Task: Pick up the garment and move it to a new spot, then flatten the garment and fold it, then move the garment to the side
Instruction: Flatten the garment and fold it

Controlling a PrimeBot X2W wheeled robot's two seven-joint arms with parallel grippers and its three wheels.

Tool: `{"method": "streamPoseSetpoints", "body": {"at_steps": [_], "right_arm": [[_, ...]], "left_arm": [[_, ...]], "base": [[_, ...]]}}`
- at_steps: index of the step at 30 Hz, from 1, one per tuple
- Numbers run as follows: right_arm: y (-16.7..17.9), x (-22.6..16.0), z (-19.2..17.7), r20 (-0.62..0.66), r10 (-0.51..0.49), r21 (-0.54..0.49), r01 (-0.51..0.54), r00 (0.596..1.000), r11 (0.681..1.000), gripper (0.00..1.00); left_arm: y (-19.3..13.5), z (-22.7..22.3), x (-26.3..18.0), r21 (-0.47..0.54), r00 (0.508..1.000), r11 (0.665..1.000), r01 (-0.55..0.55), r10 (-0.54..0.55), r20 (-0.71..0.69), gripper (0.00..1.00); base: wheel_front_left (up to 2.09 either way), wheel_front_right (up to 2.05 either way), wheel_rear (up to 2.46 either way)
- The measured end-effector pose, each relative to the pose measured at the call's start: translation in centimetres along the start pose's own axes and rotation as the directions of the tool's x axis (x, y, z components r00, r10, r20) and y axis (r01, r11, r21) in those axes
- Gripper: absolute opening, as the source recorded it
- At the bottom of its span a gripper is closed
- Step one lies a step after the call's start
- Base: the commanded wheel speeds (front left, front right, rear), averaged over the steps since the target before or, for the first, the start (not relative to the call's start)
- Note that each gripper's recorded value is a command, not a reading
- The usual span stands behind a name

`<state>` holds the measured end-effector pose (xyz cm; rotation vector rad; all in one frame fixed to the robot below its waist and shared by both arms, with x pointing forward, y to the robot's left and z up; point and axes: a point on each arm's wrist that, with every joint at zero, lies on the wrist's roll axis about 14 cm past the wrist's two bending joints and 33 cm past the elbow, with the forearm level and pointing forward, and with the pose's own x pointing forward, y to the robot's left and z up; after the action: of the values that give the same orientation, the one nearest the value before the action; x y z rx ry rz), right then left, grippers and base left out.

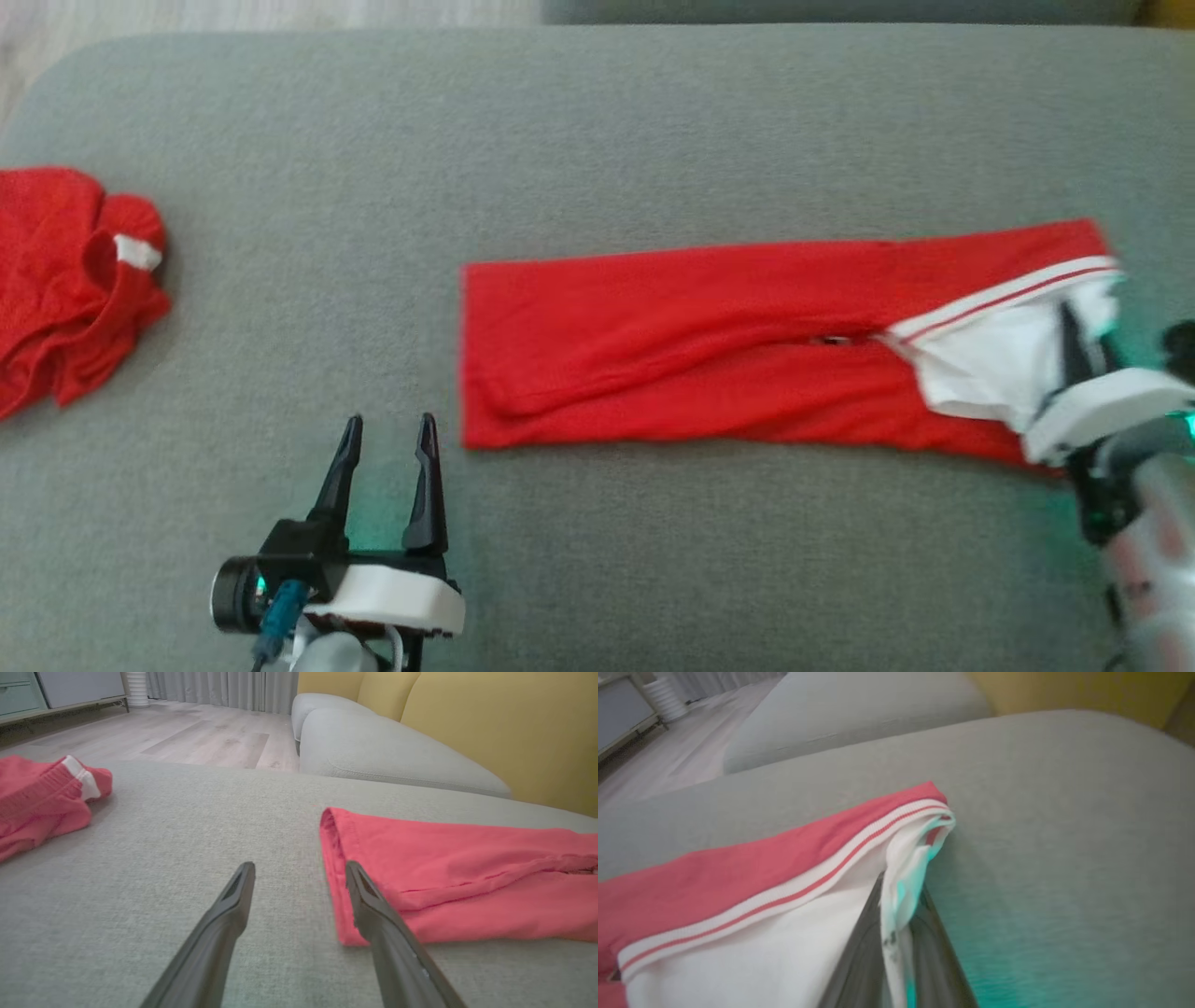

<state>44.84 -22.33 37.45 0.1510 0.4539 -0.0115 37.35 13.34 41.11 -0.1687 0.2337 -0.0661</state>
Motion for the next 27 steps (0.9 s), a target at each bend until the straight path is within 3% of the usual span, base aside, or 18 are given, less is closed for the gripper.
{"method": "streamPoseSetpoints", "body": {"at_steps": [3,5,8,11,14,19,27], "right_arm": [[-2.5,-0.8,1.8,0.067,-0.050,-0.014,0.051,0.996,0.999,0.00],[-2.1,-1.0,2.9,0.109,-0.034,-0.025,0.037,0.993,0.999,0.00],[1.6,-0.8,4.4,0.173,0.065,-0.048,-0.058,0.983,0.997,0.00],[7.7,-0.8,5.7,0.226,0.214,-0.045,-0.209,0.950,0.977,0.00],[13.5,-1.5,6.7,0.260,0.359,-0.052,-0.358,0.897,0.932,0.00],[21.1,-3.3,5.3,0.203,0.543,-0.027,-0.549,0.815,0.835,0.00],[28.7,-5.6,1.7,0.089,0.701,0.014,-0.705,0.708,0.709,0.00]], "left_arm": [[-0.9,0.2,0.2,-0.011,1.000,1.000,0.029,-0.029,0.004,1.00],[-1.6,0.1,0.2,-0.012,0.999,0.999,0.051,-0.051,0.003,1.00],[-2.0,0.1,0.2,-0.012,0.998,0.998,0.062,-0.062,0.001,1.00],[-2.0,-0.2,-0.1,-0.009,0.998,0.998,0.065,-0.065,-0.007,1.00],[-1.8,-0.3,-0.5,-0.008,0.998,0.998,0.060,-0.060,-0.009,1.00],[-0.9,-0.1,-1.5,-0.006,1.000,1.000,0.030,-0.030,-0.002,1.00],[1.3,-0.1,-3.7,-0.008,0.999,0.999,-0.045,0.045,0.006,1.00]], "base": [[0.00,0.00,0.00],[0.00,0.00,0.00],[0.00,0.00,0.00],[0.00,0.00,0.00],[0.00,0.00,0.00],[0.00,0.00,0.00],[0.00,0.00,0.00]]}}
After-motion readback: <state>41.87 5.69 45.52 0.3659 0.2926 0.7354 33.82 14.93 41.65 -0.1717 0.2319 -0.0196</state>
